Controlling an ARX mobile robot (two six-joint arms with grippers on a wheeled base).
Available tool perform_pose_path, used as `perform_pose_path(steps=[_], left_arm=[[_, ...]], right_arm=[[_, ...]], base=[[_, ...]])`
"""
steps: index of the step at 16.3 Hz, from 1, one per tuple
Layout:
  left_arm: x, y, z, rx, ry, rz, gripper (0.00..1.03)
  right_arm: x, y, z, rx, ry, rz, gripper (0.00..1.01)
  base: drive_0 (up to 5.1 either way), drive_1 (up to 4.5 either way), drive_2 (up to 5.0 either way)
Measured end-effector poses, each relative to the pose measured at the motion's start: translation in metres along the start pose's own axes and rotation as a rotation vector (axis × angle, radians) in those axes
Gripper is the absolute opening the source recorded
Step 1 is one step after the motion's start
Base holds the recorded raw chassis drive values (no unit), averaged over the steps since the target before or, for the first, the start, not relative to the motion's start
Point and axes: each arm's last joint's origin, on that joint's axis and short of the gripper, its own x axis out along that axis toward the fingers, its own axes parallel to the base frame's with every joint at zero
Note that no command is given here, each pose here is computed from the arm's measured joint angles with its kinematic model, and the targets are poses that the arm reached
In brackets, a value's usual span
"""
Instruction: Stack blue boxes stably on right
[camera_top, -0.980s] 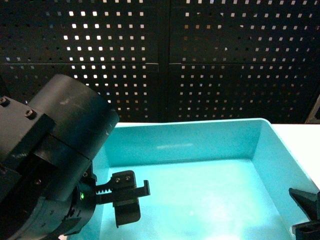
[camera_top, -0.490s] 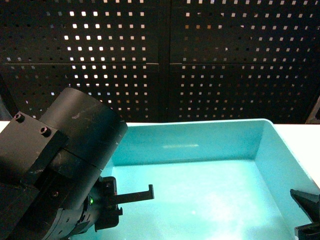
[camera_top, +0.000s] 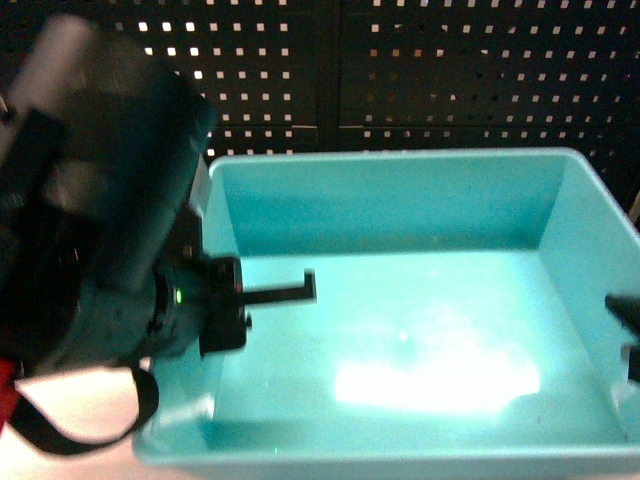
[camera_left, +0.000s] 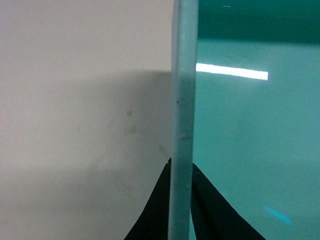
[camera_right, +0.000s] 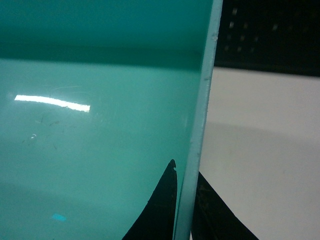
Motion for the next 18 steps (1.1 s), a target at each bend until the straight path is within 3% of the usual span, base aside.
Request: perform_pose_path(steps=[3, 6, 10, 12, 13, 14, 15, 18], left_arm=[[-0.020, -0.004, 0.044, 0.003, -0.128, -0.049, 0.08], [-0.047, -0.010, 0.077, 0.006, -0.205, -0.096, 0.08], [-0.085, -0.016, 0.144, -0.008, -0.407, -0.205, 0.08], [-0.086, -0.017, 0.155, 0.009, -0.492, -0.219, 0.08], [-0.079, -0.018, 0.155, 0.015, -0.485, -0.220, 0.08], [-0.059, -0.019, 0.148, 0.045, -0.510, -0.216, 0.08], [-0.051, -0.019, 0.141, 0.052, -0.483, -0.210, 0.08], [-0.054, -0.019, 0.143, 0.052, -0.500, -0.211, 0.08]], right_arm=[[-0.007, -0.001, 0.047, -0.021, -0.132, -0.007, 0.07], [-0.024, -0.002, 0.087, -0.022, -0.234, -0.019, 0.07], [-0.061, 0.000, 0.156, -0.056, -0.476, -0.050, 0.07], [-0.067, 0.000, 0.166, -0.067, -0.522, -0.077, 0.07], [-0.065, 0.000, 0.165, -0.066, -0.525, -0.086, 0.07], [-0.058, -0.003, 0.160, -0.060, -0.500, -0.110, 0.07], [-0.054, -0.005, 0.152, -0.053, -0.466, -0.114, 0.07], [-0.055, -0.005, 0.154, -0.055, -0.478, -0.113, 0.07]], base=[[0.0, 0.00, 0.0], [0.0, 0.00, 0.0], [0.0, 0.00, 0.0], [0.0, 0.00, 0.0], [0.0, 0.00, 0.0], [0.0, 0.00, 0.0], [0.0, 0.00, 0.0], [0.0, 0.00, 0.0]])
